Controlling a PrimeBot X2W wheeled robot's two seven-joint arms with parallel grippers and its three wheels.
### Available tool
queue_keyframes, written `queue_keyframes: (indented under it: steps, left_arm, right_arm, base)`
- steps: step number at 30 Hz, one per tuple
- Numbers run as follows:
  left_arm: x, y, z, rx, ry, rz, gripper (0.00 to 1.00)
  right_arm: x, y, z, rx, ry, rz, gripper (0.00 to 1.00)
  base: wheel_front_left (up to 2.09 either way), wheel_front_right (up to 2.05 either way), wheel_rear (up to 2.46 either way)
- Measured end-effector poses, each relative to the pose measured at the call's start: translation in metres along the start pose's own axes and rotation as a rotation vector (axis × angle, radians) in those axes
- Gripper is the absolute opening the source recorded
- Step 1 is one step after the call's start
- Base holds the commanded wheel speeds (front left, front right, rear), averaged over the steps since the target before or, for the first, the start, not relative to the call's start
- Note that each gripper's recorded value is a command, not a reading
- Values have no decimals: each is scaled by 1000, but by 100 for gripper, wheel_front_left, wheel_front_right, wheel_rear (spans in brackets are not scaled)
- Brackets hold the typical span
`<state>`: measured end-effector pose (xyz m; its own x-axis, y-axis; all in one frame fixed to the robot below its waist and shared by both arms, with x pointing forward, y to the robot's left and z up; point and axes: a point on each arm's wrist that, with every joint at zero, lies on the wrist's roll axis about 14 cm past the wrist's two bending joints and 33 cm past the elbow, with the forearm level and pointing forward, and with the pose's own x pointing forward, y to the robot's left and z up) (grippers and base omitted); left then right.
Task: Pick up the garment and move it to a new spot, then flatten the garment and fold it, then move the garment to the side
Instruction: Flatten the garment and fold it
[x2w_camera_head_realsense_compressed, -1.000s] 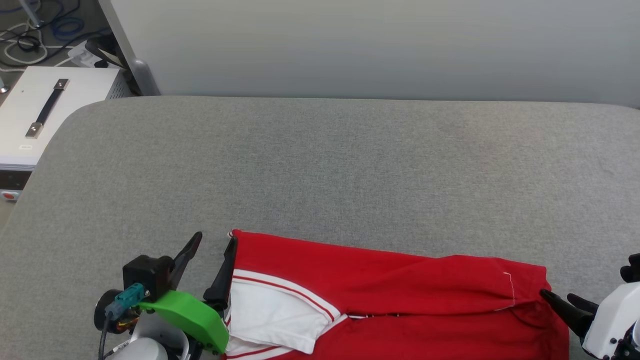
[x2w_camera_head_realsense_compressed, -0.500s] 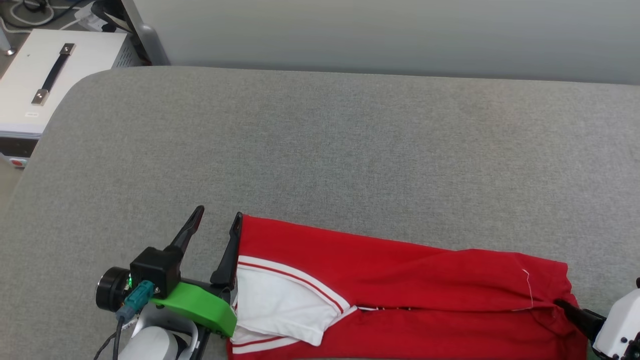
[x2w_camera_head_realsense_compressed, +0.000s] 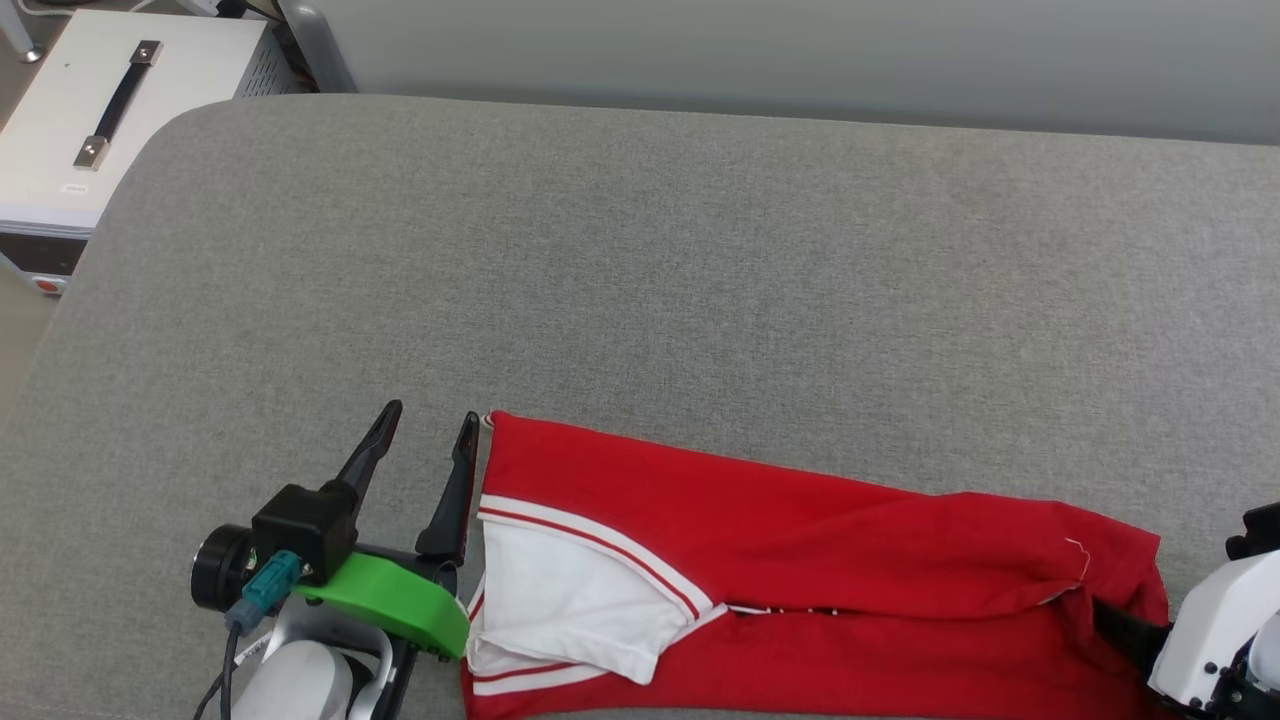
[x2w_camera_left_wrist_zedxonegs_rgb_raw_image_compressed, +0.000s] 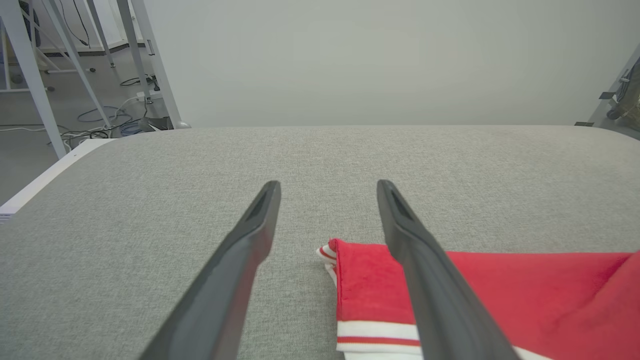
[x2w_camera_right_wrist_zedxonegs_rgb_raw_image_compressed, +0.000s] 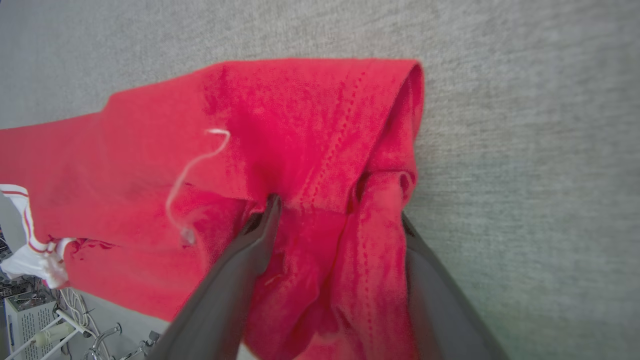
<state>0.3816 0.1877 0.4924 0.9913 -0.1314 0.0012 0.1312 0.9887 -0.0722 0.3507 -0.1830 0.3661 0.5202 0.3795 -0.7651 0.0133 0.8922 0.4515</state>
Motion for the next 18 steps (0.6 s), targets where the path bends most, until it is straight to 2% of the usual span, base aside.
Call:
queue_keyframes:
  steps: [7,8,9,10,18]
  left_arm:
    - [1,3,-5,3,9,1,100]
    - [1,3,-5,5,9,1,100]
    - [1,3,-5,5,10,1,100]
    - [1,3,-6,4,10,1,100]
    - [1,4,-2,5,-1,-1,100]
  right_arm:
    - [7,10,-4,2,8,25,100]
    - [8,10,-4,1,10,25,66]
    - [8,10,-5,1,8,25,44]
    - [8,10,-4,2,3,26,1]
    - [3,9,4,0,-81,24,0]
  base:
    - [0,0,0]
    - [0,0,0]
    - [0,0,0]
    - [0,0,0]
    - [0,0,0]
